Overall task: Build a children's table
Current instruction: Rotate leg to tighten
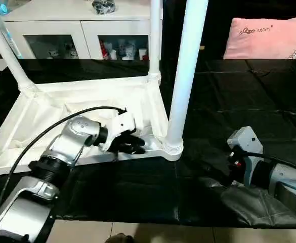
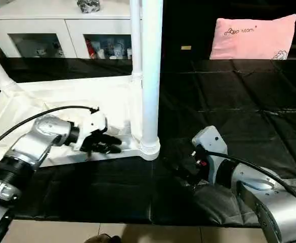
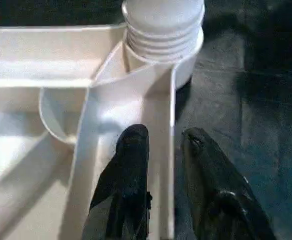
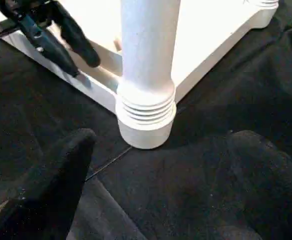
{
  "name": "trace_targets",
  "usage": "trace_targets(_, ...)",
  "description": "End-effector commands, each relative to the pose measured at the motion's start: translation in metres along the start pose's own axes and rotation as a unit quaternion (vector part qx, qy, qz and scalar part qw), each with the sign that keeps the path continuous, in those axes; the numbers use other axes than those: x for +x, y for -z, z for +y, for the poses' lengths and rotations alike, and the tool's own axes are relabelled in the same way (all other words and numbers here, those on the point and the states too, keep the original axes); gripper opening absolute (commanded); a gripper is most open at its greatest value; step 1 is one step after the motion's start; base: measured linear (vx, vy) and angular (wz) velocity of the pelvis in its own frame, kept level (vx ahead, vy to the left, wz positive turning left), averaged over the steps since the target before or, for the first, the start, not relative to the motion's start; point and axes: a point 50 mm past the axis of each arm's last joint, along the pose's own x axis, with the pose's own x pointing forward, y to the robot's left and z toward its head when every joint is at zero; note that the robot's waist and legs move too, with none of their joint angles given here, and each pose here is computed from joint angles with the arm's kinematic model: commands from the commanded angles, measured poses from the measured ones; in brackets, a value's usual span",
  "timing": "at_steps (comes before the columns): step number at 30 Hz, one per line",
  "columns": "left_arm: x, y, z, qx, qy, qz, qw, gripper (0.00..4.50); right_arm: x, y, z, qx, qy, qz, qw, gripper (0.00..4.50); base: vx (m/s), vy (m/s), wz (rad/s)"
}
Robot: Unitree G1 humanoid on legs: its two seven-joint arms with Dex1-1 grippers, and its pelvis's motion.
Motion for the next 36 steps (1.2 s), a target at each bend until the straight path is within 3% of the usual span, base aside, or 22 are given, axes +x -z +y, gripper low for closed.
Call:
trace_targets(1,-0.0011,0.0082,0.0009,-0.006,-0.006,0.034,0.999,1.21,0.0006,-0.0031,0.0055,-0.008,-0.009,-0.008,1.0,4.5,0.0,0.0,0.0)
trace_targets(9,-0.0017,0.009,0.0059,-0.022,-0.025,0.043,0.999,1.21,-0.0019,-0.0013,0.0081,-0.004,-0.012,-0.005,1.0,4.5,0.0,0.0,0.0)
trace_targets(11,-0.0014,0.0087,0.0065,-0.025,-0.026,0.042,0.998,1.56,-0.0019,-0.0012,0.008,-0.004,-0.012,-0.004,1.0,4.5,0.0,0.0,0.0)
trace_targets(14,-0.0004,0.0078,0.0072,-0.032,-0.028,0.037,0.998,1.71,-0.0017,-0.0013,0.008,-0.004,-0.014,-0.003,1.0,4.5,0.0,0.0,0.0)
trace_targets(23,0.004,0.0063,0.0044,-0.047,-0.017,0.019,0.999,1.71,-0.0013,-0.0009,0.0087,-0.003,-0.016,-0.001,1.0,4.5,0.0,0.0,0.0)
trace_targets(36,0.0069,0.0075,0.0036,-0.049,-0.005,0.02,0.999,0.73,-0.0008,-0.0011,0.0088,-0.004,-0.02,0.001,1.0,4.5,0.0,0.0,0.0)
